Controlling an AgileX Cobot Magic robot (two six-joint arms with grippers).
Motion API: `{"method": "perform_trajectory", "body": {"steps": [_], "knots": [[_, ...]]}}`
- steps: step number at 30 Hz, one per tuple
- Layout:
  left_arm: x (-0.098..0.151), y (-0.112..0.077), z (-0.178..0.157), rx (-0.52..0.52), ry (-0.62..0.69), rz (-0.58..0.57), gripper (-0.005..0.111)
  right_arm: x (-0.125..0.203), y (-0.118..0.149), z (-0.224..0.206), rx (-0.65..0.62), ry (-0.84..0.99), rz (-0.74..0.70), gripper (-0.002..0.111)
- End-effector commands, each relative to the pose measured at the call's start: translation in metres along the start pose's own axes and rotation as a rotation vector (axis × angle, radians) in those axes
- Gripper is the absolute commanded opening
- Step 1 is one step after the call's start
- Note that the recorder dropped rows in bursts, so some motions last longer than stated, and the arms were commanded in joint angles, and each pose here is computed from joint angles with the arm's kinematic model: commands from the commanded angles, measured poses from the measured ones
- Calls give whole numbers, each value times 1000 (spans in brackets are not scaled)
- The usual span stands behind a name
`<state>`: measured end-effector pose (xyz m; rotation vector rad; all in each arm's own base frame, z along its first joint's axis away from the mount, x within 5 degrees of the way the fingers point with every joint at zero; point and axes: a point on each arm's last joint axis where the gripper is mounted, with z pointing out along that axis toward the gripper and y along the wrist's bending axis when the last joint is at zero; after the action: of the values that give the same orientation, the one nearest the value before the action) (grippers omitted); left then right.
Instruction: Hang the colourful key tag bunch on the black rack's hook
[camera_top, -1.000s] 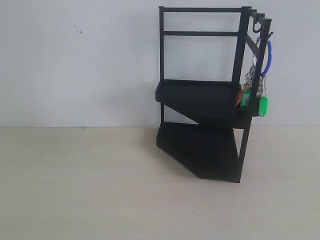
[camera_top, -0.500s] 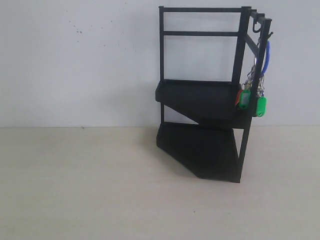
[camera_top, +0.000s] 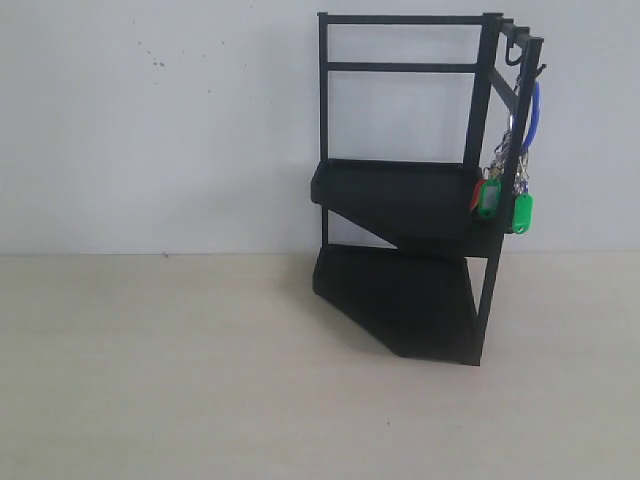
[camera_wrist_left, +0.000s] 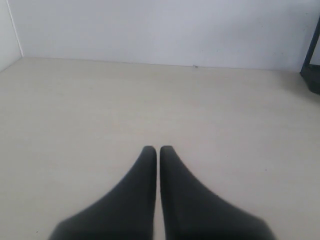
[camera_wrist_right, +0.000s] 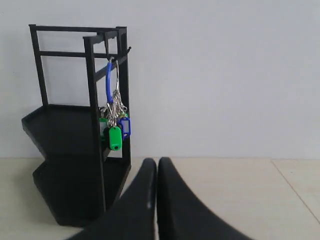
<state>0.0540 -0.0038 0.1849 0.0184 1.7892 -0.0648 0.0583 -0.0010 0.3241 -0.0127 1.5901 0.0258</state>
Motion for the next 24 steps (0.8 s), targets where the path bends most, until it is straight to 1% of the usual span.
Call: {"method": "perform_trajectory", "body": {"steps": [1,2,5,9,12,17,19,24], "knots": [[-2,0,0,-3,-10,-2,4,52,2,4,-20,-8,-14,0],[-2,0,0,-3,-10,-2,4,63,2,5,-20,24,-15,0],[-2,0,0,-3,-10,-2,4,76,2,7,-18,64,-17,0],[-2,0,0,-3,-10,-2,4,76,2,7,-20,62,-17,0],[-2,0,0,-3,-10,-2,4,76,2,7,-29,63,-52,0],[-2,0,0,-3,-10,-2,4,80,4,5,-51,55,-72,0],[-2,0,0,-3,-10,-2,4,88,5,5,-55,49,-70,0],[-2,0,0,-3,-10,-2,4,116,5,1,-69,11,-13,0]]}}
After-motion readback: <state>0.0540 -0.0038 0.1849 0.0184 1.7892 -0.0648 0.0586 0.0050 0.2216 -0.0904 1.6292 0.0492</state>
